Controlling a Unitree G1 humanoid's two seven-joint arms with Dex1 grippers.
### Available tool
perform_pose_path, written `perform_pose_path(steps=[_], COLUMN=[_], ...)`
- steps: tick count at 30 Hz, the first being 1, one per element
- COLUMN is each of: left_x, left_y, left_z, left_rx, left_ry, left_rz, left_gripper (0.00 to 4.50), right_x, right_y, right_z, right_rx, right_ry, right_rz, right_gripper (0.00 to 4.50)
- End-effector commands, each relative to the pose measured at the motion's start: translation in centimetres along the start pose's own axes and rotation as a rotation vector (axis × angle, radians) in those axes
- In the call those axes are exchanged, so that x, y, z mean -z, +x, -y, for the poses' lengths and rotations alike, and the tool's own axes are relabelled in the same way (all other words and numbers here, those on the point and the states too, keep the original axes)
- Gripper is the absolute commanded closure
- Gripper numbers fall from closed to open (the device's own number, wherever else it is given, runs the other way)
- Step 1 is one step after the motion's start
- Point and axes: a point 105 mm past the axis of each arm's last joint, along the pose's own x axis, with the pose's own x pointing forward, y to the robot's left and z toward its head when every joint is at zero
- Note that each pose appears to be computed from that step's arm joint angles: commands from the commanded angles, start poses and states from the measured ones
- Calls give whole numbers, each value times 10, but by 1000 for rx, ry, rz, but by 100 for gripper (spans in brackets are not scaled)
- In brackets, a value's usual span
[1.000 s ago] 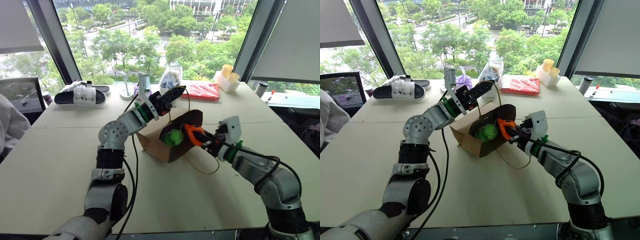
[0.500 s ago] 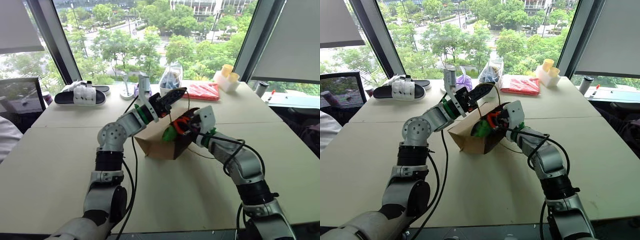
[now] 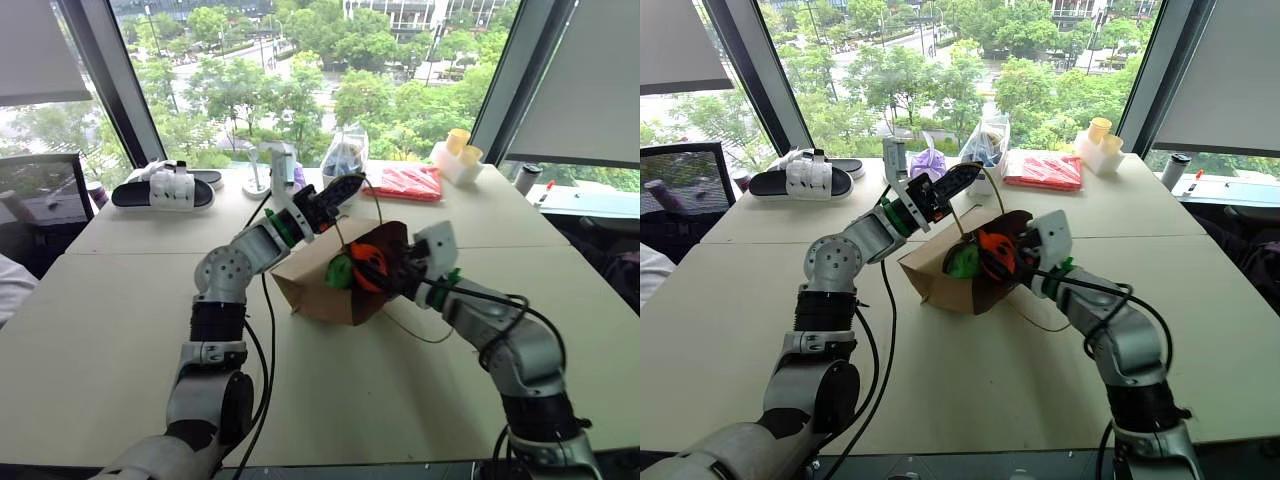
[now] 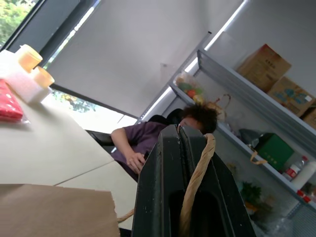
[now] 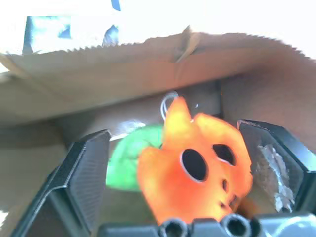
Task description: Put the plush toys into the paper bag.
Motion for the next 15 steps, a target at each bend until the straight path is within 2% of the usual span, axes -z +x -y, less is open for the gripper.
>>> perform_pose_path(steps=[1, 4, 7, 10, 12, 15], left_x=[-8, -7, -7, -7, -6, -6], left_y=[5, 6, 7, 8, 8, 8], left_z=[9, 8, 8, 8, 8, 8], left_rx=[38, 40, 44, 47, 49, 50], left_ry=[24, 20, 16, 14, 14, 15], left_rz=[23, 21, 21, 19, 17, 17], left_gripper=[450, 450, 450, 450, 450, 450], right_x=[-26, -18, 9, 36, 45, 69], right_y=[-34, -62, -88, -101, -105, -110], right_z=[9, 32, 54, 56, 55, 50], right_rx=[27, 146, 282, 320, 330, 345], right_ry=[68, 134, 149, 227, 280, 467], right_rz=[103, 96, -16, -90, -93, -70], right_gripper=[4, 4, 4, 4, 4, 4])
